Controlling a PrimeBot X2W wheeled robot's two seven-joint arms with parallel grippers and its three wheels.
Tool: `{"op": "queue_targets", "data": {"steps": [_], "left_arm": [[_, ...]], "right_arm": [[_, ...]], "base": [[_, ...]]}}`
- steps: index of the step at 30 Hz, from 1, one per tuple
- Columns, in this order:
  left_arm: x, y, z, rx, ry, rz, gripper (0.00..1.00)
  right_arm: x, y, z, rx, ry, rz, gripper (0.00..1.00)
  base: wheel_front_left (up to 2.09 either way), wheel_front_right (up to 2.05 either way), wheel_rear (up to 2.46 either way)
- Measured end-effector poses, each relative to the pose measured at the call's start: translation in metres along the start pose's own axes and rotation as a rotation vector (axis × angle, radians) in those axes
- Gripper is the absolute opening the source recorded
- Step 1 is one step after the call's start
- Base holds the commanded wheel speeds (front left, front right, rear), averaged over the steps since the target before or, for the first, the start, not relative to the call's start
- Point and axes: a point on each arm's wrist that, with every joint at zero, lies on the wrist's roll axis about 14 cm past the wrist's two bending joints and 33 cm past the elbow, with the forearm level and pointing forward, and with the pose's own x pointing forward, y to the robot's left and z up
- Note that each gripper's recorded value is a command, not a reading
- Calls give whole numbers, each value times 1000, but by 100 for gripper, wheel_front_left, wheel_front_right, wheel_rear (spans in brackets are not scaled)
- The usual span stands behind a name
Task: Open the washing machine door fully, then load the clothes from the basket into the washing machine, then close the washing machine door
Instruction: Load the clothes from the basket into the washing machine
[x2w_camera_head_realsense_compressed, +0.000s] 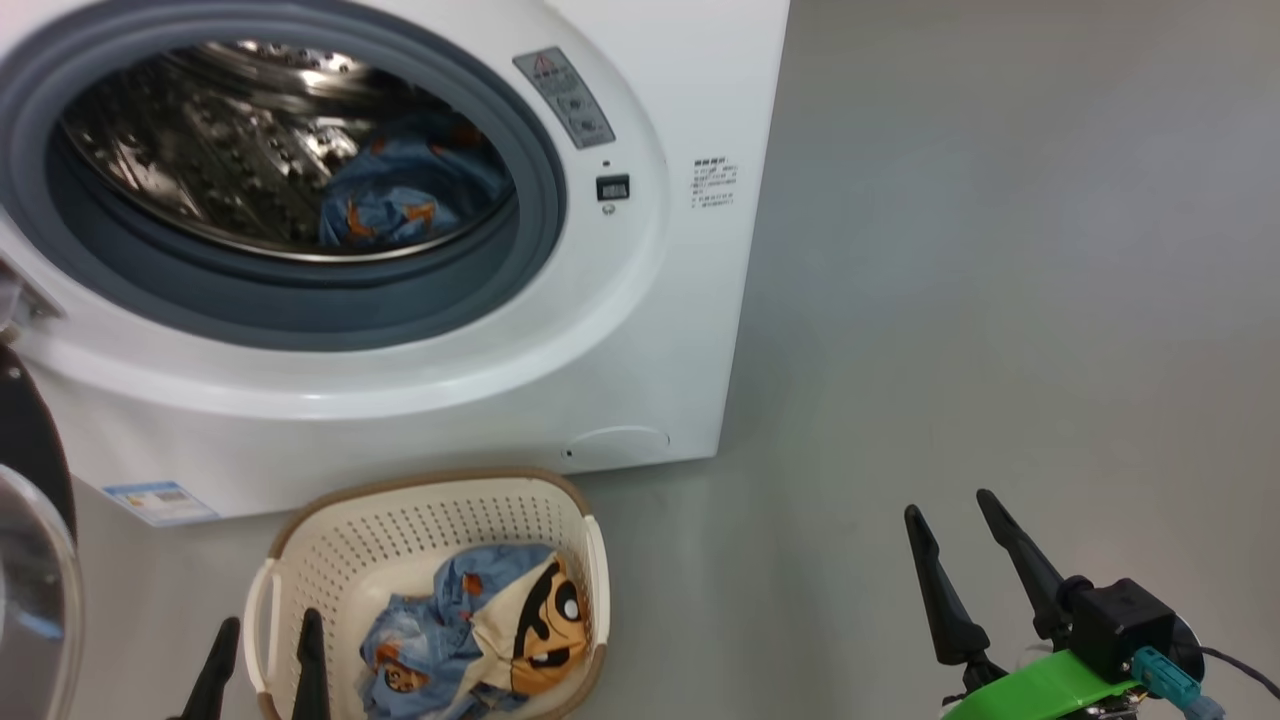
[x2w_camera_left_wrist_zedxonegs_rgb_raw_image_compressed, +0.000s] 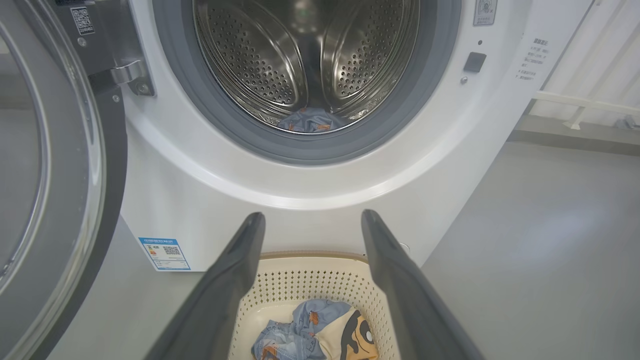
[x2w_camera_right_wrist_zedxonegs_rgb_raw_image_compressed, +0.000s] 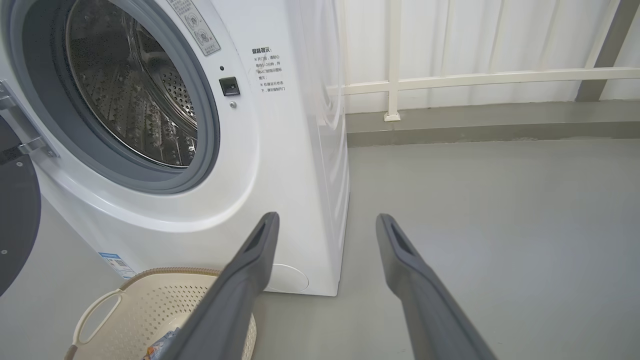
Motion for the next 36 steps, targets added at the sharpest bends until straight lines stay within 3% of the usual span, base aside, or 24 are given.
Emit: {"op": "queue_targets", "data": {"steps": [12, 19, 36], "left_arm": [[40, -14, -49, -69, 135, -45, 100], [78, -44, -78, -82, 198, -140, 100], [132, -37, -203, -51, 493, -210, 100]], "right_arm": [[25, -6, -24, 5, 57, -7, 100], [41, -13, -44, -25, 100, -10, 100], [69, -32, -120, -33, 247, -29, 100]], "base": [[0, 0, 0], [0, 0, 0], [0, 0, 0]]}}
